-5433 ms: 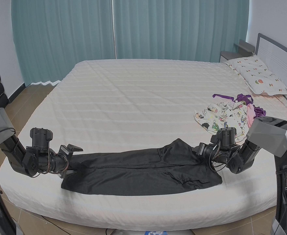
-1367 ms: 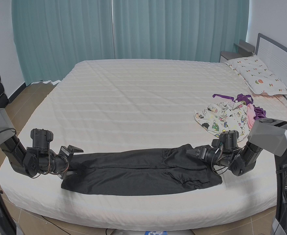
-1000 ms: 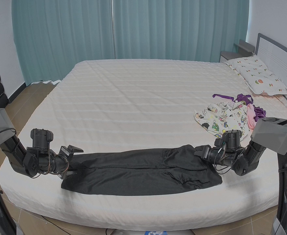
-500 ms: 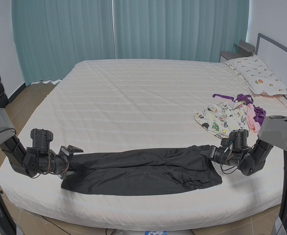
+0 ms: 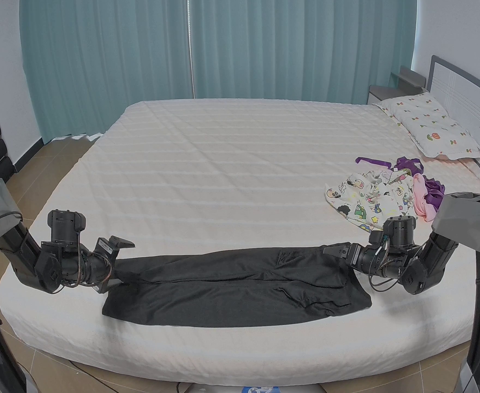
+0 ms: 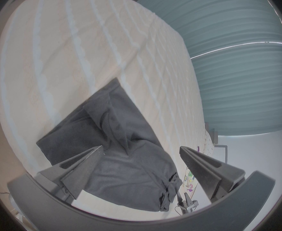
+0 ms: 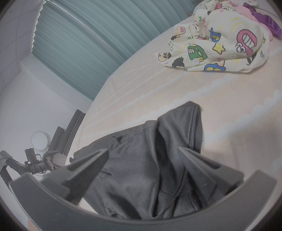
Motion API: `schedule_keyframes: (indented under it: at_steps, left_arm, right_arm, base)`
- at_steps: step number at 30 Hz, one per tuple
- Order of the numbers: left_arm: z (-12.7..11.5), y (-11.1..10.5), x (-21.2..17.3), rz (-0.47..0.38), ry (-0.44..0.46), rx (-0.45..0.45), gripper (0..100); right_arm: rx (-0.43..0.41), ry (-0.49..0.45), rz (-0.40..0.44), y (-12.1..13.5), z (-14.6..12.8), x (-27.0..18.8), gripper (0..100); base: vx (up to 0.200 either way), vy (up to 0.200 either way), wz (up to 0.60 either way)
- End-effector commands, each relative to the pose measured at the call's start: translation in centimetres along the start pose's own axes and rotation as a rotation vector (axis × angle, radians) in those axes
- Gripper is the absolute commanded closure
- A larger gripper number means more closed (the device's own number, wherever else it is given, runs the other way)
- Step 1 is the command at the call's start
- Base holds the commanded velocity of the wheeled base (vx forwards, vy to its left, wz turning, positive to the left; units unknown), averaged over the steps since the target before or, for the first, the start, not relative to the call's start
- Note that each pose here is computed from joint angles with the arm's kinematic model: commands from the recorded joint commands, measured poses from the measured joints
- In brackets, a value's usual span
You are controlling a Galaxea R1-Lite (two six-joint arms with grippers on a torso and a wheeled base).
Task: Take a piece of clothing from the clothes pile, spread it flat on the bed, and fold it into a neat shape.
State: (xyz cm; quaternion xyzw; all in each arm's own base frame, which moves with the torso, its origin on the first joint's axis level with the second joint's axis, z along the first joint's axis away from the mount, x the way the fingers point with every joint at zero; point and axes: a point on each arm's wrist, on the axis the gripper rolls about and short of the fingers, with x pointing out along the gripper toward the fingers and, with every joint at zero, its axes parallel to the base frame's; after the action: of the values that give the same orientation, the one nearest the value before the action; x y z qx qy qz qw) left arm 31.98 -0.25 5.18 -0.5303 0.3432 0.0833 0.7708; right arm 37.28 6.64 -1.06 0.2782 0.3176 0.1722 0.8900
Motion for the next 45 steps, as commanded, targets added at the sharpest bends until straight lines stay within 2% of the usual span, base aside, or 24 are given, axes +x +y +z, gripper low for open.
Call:
schedule_keyframes:
  at_steps: [1,2,6,13,20,29,35,45]
  left_arm:
    - [1.0,-2.3,-1.7,-0.069,-0.087,0.038,0]
    - [1.5,-2.6,-1.4,-0.045,-0.117,0.086,0]
    - [1.6,-1.7,-1.0,0.073,-0.177,0.146,0]
    - [0.0,1.0,1.3,0.181,-0.073,0.190,0]
    - [-0.9,1.0,0.6,0.198,-0.034,0.224,0]
    - [-1.2,1.2,0.2,0.211,-0.023,0.225,0]
    - [-1.2,1.2,0.2,0.211,-0.023,0.227,0]
    - [-1.6,1.5,0.2,0.242,0.006,0.245,0]
  right_arm:
    - [-0.004,-0.024,0.009,0.6,0.7,-1.0,0]
    - [-0.004,-0.021,0.007,0.6,0.5,-1.0,0]
    - [-0.005,-0.032,-0.013,0.5,0.3,-0.8,0]
    - [-0.005,-0.033,-0.026,0.2,0.0,-0.5,0]
    - [-0.002,-0.037,-0.030,0.0,0.1,-0.6,0]
    - [-0.001,-0.033,-0.032,0.0,0.0,-0.7,0]
    - [-0.001,-0.039,-0.030,0.0,0.1,-0.8,0]
    - [0.000,-0.064,-0.029,-0.1,0.7,-1.1,0]
  base:
    - [0.000,0.000,0.00]
    - [0.000,0.000,0.00]
    - [0.000,0.000,0.00]
    - [0.000,0.000,0.00]
    - [0.000,0.000,0.00]
    - [0.000,0.000,0.00]
    - [-0.200,0.000,0.00]
    - [0.000,0.000,0.00]
